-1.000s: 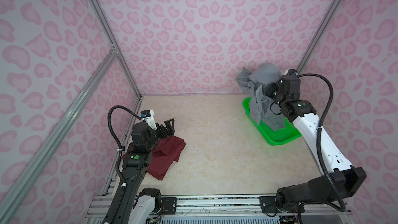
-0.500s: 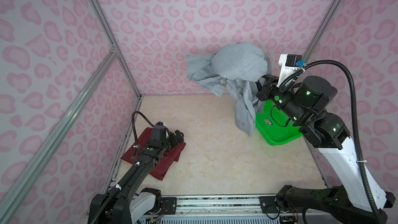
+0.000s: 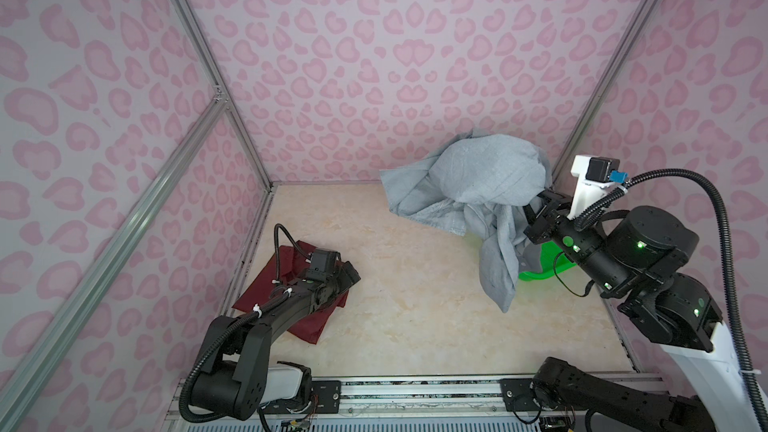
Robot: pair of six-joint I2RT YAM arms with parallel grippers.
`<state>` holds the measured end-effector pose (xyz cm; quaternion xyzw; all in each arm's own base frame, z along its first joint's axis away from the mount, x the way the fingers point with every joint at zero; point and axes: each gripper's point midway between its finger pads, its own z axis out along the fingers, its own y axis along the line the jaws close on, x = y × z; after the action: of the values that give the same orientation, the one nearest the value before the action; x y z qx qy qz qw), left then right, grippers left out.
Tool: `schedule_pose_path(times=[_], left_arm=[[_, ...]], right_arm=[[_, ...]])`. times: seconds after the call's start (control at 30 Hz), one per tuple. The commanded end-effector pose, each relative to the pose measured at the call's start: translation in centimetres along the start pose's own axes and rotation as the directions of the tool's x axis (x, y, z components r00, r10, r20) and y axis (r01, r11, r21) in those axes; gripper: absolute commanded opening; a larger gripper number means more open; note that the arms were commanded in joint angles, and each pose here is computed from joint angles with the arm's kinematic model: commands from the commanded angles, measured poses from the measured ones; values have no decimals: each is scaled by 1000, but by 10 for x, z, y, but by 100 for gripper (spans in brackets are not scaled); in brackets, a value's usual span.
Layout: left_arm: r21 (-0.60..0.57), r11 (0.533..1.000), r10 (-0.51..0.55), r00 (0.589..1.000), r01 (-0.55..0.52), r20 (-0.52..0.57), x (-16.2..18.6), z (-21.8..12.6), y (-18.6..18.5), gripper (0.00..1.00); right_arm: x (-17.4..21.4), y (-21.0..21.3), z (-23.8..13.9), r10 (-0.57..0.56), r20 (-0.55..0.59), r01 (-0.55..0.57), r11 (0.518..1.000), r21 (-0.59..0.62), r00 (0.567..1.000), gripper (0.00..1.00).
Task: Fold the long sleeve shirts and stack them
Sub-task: 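Lift the grey shirt out of the basket and drop it on the table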
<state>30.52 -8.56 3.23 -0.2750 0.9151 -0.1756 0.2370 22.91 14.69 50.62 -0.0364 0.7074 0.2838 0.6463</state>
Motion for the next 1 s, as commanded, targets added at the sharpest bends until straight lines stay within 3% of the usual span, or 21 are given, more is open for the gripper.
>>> schedule_pose_path(times=[0.0,0.33,0.53,0.67,0.77,0.83,0.97], left_arm=[[-132,991,-30,999,29,-10,4,4,30,95],[-121,983,-131,990,136,51,-40,-8,41,95],[-19,990,-137,984,140,115,-65,-45,12,95],[14,994,-114,985,113,127,-67,-65,2,96],[19,996,-93,987,91,133,-64,-76,0,95],[14,996,-85,988,83,126,-61,-80,0,95],[8,999,-43,992,43,120,-55,-86,-5,94]], right_arm=[[25,-4,4,55,-45,-56,998,-7,997,0],[155,-41,42,187,-230,-164,980,115,955,0],[243,-58,74,270,-372,-217,960,179,888,0],[280,-67,84,294,-441,-215,951,221,848,19],[291,-91,87,285,-453,-153,939,307,845,47],[298,-113,91,309,-470,-139,922,362,827,59],[300,-145,106,352,-474,-145,896,419,807,67]])
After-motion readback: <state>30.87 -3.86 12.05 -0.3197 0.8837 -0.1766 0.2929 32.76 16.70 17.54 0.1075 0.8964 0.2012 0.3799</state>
